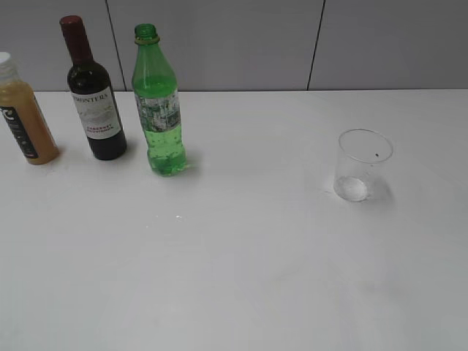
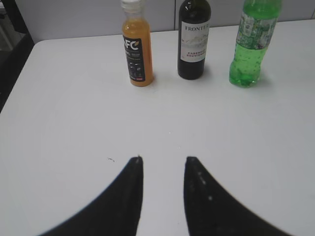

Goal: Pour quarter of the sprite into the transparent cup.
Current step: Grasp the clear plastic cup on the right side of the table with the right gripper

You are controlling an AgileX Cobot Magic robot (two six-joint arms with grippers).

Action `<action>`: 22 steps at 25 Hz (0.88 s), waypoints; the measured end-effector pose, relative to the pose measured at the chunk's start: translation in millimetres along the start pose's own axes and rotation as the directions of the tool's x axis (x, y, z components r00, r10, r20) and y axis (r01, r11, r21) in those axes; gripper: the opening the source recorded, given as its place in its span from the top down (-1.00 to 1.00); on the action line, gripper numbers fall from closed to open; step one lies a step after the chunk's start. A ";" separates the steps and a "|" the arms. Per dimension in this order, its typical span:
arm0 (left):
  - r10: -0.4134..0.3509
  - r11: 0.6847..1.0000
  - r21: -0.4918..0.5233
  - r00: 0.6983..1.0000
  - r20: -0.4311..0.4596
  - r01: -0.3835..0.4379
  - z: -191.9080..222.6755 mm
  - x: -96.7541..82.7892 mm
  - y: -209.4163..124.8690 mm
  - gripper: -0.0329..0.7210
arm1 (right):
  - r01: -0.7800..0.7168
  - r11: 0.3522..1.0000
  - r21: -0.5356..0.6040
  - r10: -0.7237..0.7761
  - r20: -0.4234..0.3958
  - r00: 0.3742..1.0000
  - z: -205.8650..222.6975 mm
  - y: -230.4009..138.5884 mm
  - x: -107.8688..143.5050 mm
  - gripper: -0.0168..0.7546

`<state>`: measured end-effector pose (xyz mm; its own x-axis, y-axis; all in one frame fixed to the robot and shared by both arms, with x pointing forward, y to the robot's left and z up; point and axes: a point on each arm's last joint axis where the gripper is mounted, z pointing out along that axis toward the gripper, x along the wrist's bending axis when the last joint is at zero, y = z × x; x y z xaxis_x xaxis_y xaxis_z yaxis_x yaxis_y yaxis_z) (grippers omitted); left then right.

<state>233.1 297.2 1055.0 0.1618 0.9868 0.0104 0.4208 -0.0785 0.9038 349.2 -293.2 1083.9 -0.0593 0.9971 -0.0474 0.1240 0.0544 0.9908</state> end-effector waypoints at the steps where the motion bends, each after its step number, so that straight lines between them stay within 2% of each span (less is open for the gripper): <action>1: 0.000 1.000 0.000 1.000 0.000 0.000 0.0 0.0 0.0 0.31 | -0.002 1.000 0.006 0.002 0.004 1.000 6.7 -0.5 -0.5 -0.68; 8: 0.000 1.000 0.000 1.000 0.000 0.000 0.0 0.0 0.0 0.31 | 0.005 1.000 -0.022 -0.004 0.045 0.999 55.2 -4.5 -4.9 -0.64; 11: 0.000 1.000 0.000 1.000 0.000 0.000 0.0 0.0 0.0 0.31 | 0.055 0.998 -0.030 -0.053 0.052 0.997 78.9 -11.5 -5.6 -0.62; 17: 0.000 1.000 0.000 1.000 0.000 0.000 0.0 0.0 0.0 0.31 | 0.075 0.983 -0.165 -0.064 0.074 0.995 115.7 -19.5 -6.5 -0.58; 20: 0.000 1.000 0.000 1.000 0.000 0.000 0.0 0.0 0.0 0.31 | 0.042 0.985 -0.166 -0.035 0.043 0.998 126.8 -28.0 -4.0 -0.58; 22: 0.000 1.000 0.000 1.000 0.000 0.000 0.0 0.0 0.0 0.31 | 0.027 0.990 -0.140 -0.031 -0.027 0.999 133.6 -36.0 2.3 -0.58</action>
<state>233.1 297.2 1055.0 0.1618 0.9868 0.0104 0.4208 -0.0785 0.9038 476.9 -285.7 1031.2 -0.0899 0.9931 -0.0750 -0.0171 0.0738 0.9971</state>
